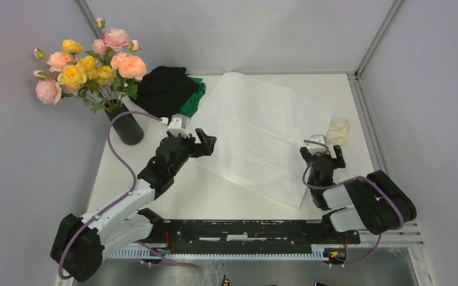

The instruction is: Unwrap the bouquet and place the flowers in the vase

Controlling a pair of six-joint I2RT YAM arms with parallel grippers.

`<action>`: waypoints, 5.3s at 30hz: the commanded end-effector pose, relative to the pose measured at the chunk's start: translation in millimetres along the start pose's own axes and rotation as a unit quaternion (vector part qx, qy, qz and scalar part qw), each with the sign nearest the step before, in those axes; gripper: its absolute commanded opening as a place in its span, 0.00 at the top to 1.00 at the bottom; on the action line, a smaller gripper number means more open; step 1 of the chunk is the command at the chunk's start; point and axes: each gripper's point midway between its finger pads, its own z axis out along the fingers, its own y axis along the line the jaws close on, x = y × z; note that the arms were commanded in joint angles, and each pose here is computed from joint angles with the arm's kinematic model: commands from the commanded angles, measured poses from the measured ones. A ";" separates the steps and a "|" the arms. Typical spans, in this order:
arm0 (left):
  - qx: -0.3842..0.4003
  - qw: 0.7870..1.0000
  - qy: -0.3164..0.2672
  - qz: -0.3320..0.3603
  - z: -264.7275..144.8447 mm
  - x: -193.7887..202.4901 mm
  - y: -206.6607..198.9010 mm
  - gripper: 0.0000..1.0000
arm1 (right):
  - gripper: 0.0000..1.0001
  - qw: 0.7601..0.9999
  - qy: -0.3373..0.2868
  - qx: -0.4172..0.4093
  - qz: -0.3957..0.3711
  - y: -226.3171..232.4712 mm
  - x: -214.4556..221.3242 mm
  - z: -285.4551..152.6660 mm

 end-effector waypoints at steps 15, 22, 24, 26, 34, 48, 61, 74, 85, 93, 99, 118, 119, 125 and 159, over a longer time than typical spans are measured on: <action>0.015 0.999 -0.028 0.011 -6.5 -6.5 -2.7 0.00 | 0.02 0.982 -0.106 -0.020 0.156 -34.5 0.6 -20.5; -0.029 0.998 -0.019 0.046 -3.0 -0.3 16.9 0.00 | 0.02 0.984 -0.101 -0.041 0.144 -25.9 0.9 -18.5; -0.060 0.995 -0.020 0.079 -2.6 -0.4 30.7 0.00 | 0.02 0.984 -0.101 -0.040 0.144 -26.4 0.8 -18.4; -0.093 0.989 -0.028 0.114 -2.7 -1.4 46.0 0.00 | 0.02 0.984 -0.101 -0.040 0.144 -26.6 0.9 -18.5; -0.216 0.948 -0.123 0.200 -16.3 -24.9 103.8 0.00 | 0.02 0.983 -0.102 -0.040 0.144 -26.5 0.6 -18.8; -0.234 0.957 -0.121 0.123 4.9 -29.2 211.7 0.00 | 0.02 0.983 -0.102 -0.040 0.145 -26.7 0.5 -18.7; -0.107 0.972 -0.063 0.197 41.2 -10.3 186.8 0.00 | 0.02 0.984 -0.101 -0.038 0.144 -27.4 1.5 -19.4; -0.172 0.965 -0.111 0.163 22.8 -12.3 210.2 0.00 | 0.02 0.982 -0.118 -0.047 0.143 -27.3 -2.4 -24.7; -0.155 0.967 -0.105 0.173 24.8 -10.0 203.2 0.00 | 0.02 0.983 -0.109 -0.052 0.138 -23.1 -1.8 -19.9; -0.154 0.967 -0.105 0.173 24.9 -10.0 202.7 0.00 | 0.02 0.983 -0.108 -0.052 0.138 -23.2 -1.7 -19.8; -0.154 0.967 -0.105 0.173 24.9 -10.2 202.7 0.00 | 0.02 0.983 -0.107 -0.053 0.138 -22.9 -1.1 -19.7; -0.154 0.967 -0.105 0.173 24.9 -10.1 202.8 0.00 | 0.02 0.983 -0.108 -0.053 0.138 -23.1 -1.6 -19.3; -0.155 0.967 -0.105 0.173 24.7 -10.0 203.3 0.00 | 0.02 0.983 -0.107 -0.053 0.138 -23.0 -1.4 -19.3; -0.154 0.967 -0.105 0.173 24.8 -10.1 203.0 0.00 | 0.02 0.983 -0.107 -0.053 0.138 -23.0 -1.2 -19.3; -0.154 0.967 -0.105 0.173 24.8 -10.1 203.0 0.00 | 0.02 0.983 -0.107 -0.054 0.139 -22.7 -1.5 -18.7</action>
